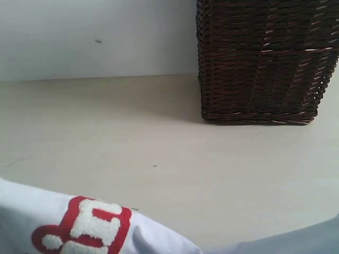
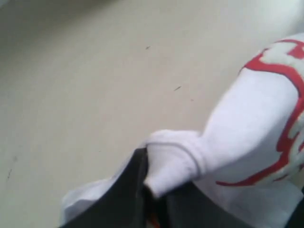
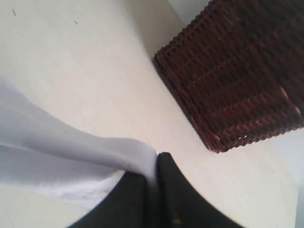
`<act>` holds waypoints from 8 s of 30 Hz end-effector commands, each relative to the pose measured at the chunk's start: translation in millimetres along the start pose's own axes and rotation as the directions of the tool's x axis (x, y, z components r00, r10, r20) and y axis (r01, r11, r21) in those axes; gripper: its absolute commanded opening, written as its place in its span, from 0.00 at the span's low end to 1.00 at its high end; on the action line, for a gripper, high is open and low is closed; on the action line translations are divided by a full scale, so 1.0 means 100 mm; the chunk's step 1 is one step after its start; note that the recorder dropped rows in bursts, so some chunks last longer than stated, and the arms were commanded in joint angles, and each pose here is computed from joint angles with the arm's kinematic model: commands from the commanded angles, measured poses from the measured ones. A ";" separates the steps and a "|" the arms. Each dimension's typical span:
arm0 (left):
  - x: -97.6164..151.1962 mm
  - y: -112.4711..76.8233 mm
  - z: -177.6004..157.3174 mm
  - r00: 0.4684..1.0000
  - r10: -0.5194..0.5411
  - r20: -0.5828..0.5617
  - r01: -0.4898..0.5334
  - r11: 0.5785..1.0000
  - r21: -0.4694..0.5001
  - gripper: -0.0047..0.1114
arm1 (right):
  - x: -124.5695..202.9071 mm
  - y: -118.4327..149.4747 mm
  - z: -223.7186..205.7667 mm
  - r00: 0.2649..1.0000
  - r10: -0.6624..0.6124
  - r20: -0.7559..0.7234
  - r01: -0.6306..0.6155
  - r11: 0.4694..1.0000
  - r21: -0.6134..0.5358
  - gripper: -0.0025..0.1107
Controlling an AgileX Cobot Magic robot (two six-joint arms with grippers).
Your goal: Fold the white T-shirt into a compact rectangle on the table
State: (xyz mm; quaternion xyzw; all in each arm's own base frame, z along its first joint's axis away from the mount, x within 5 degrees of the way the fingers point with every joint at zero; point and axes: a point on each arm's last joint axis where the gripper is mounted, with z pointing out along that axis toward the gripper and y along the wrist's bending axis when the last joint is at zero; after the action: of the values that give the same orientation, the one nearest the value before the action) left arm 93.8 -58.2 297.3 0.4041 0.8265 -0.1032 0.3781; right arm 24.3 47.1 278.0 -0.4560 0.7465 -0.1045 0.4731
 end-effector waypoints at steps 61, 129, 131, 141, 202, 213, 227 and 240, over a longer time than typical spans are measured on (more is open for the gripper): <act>0.00 0.11 -0.53 0.950 -0.126 0.284 0.226 0.907 -0.355 0.04 | -0.05 -0.60 0.14 0.986 0.151 -0.068 -0.151 0.989 0.004 0.02; 0.36 0.17 -0.33 0.846 -0.327 0.421 0.498 0.765 -0.408 0.04 | -0.24 -0.84 0.29 0.861 0.445 0.245 -0.449 0.893 -0.041 0.02; 0.52 0.14 -0.21 0.847 -0.342 0.406 0.505 0.754 -0.420 0.05 | -0.28 -0.79 0.21 0.869 0.413 0.272 -0.431 0.902 0.009 0.02; 0.98 0.07 0.08 0.865 -0.340 0.368 0.494 0.705 -0.509 0.06 | -0.20 -0.57 -0.02 0.941 0.305 0.146 -0.328 0.928 0.175 0.02; 1.29 -0.07 0.29 0.834 -0.227 0.503 0.495 0.711 -0.499 0.06 | 1.74 -1.36 2.61 0.801 0.196 -0.566 -0.563 0.566 -0.602 0.48; 1.29 -0.07 0.29 0.834 -0.227 0.503 0.495 0.711 -0.499 0.06 | 1.80 -1.25 2.55 0.834 0.081 -0.545 -0.514 0.470 -0.717 0.07; 1.29 -0.07 0.29 0.834 -0.227 0.503 0.495 0.711 -0.499 0.06 | 1.39 -1.52 2.47 0.885 0.272 -0.377 -0.463 0.595 -0.658 0.02; 1.29 -0.07 0.29 0.834 -0.227 0.503 0.495 0.711 -0.499 0.06 | 0.94 -1.91 2.34 0.881 0.460 -0.113 -0.458 0.765 -0.454 0.02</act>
State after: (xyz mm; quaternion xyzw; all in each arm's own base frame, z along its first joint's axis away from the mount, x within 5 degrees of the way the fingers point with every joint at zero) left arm 54.2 -0.6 183.8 0.0565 0.7870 0.0153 0.6141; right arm 303.1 -68.1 197.7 -0.3864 0.8410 0.2171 0.3103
